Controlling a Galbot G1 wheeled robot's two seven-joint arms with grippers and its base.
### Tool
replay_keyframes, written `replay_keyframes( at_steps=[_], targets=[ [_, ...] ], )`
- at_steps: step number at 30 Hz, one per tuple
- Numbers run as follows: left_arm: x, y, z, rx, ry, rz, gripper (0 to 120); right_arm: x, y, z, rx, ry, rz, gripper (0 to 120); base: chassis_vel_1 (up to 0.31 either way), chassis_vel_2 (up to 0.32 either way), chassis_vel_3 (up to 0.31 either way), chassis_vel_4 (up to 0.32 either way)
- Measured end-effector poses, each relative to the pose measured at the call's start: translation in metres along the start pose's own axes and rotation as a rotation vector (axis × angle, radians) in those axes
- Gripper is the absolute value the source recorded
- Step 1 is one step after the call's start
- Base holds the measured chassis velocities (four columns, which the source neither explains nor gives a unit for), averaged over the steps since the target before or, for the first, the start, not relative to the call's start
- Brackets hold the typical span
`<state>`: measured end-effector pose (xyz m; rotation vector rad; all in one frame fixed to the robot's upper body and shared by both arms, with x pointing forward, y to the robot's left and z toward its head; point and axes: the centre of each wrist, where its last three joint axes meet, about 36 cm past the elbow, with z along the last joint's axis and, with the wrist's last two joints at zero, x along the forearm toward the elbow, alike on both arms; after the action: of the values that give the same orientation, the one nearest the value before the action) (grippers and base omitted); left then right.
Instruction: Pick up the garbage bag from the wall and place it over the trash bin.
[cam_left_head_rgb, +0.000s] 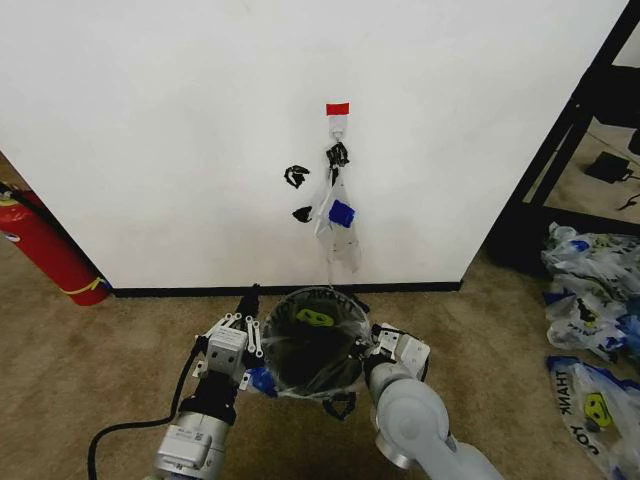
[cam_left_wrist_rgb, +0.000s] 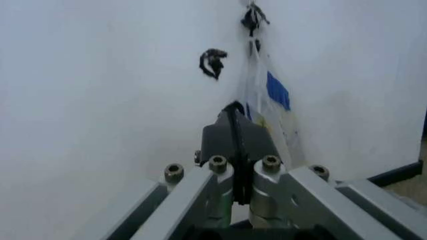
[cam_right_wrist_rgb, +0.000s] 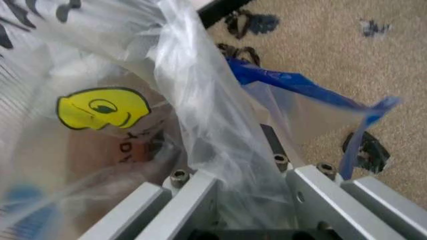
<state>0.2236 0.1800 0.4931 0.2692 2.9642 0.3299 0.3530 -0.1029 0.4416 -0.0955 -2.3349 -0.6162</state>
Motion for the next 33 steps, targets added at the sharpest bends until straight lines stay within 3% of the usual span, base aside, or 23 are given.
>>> replay_keyframes(
  at_steps=[11, 22, 28, 33],
  targets=[
    [0.004, -0.007, 0.011, 0.001, 0.023, -0.038, 0, -0.038, 0.019, 0.002, -0.053, 0.037, 0.047, 0, 0.000, 0.000, 0.000, 0.000],
    [0.006, -0.014, 0.020, -0.003, 0.027, -0.043, 0, -0.041, 0.020, 0.004, -0.081, 0.027, 0.081, 35, 0.000, 0.000, 0.000, 0.000],
    [0.010, -0.016, 0.021, -0.014, 0.022, -0.043, 0, -0.008, 0.023, 0.006, -0.055, -0.011, 0.037, 60, 0.000, 0.000, 0.000, 0.000],
    [0.010, -0.014, 0.020, -0.016, 0.012, -0.049, 0, 0.017, 0.018, 0.011, -0.003, -0.087, -0.002, 71, 0.000, 0.000, 0.000, 0.000]
  ],
)
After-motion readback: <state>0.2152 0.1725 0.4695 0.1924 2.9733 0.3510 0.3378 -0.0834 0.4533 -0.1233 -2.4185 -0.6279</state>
